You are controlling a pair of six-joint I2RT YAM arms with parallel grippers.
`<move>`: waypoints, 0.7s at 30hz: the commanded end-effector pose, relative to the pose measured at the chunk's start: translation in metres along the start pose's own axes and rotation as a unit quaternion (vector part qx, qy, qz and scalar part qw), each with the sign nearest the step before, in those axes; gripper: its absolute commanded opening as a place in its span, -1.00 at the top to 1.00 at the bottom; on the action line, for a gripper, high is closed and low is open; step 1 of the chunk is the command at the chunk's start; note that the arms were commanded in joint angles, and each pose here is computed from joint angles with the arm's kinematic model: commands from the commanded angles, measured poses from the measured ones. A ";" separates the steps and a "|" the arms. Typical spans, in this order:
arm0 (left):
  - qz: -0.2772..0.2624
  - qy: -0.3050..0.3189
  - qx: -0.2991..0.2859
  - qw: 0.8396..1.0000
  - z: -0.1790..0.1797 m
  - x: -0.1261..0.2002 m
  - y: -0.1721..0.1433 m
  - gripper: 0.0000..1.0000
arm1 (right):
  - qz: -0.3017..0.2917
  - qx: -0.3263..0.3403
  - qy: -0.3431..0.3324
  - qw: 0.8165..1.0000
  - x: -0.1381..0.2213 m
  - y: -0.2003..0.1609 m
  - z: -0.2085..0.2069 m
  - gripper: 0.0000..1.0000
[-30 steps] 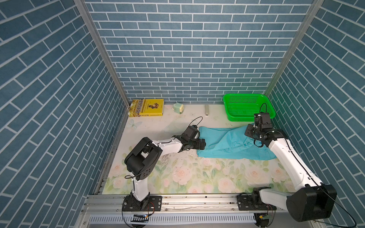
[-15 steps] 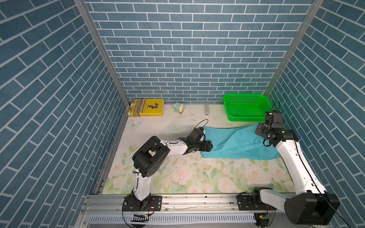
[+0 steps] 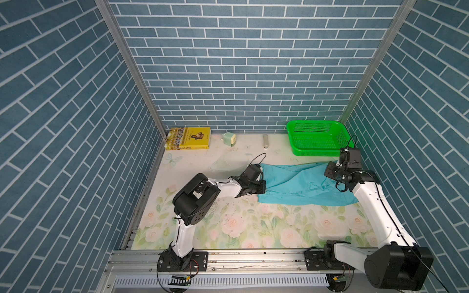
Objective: Roll up the long pants
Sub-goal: Fold the long pant at the center of the board.
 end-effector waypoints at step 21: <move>-0.028 0.190 0.070 0.979 0.126 0.142 0.045 -1.00 | -0.033 0.068 0.121 0.990 0.032 0.011 0.084 1.00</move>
Point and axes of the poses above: each gripper's point midway between its finger pads, its own x axis back along the fingers, its own z axis along the line the jaws close on, y = z × x, the point moved 6 cm from there along x, back along the fingers, and after that the axes turned 5 degrees about x, right-handed, at the moved point
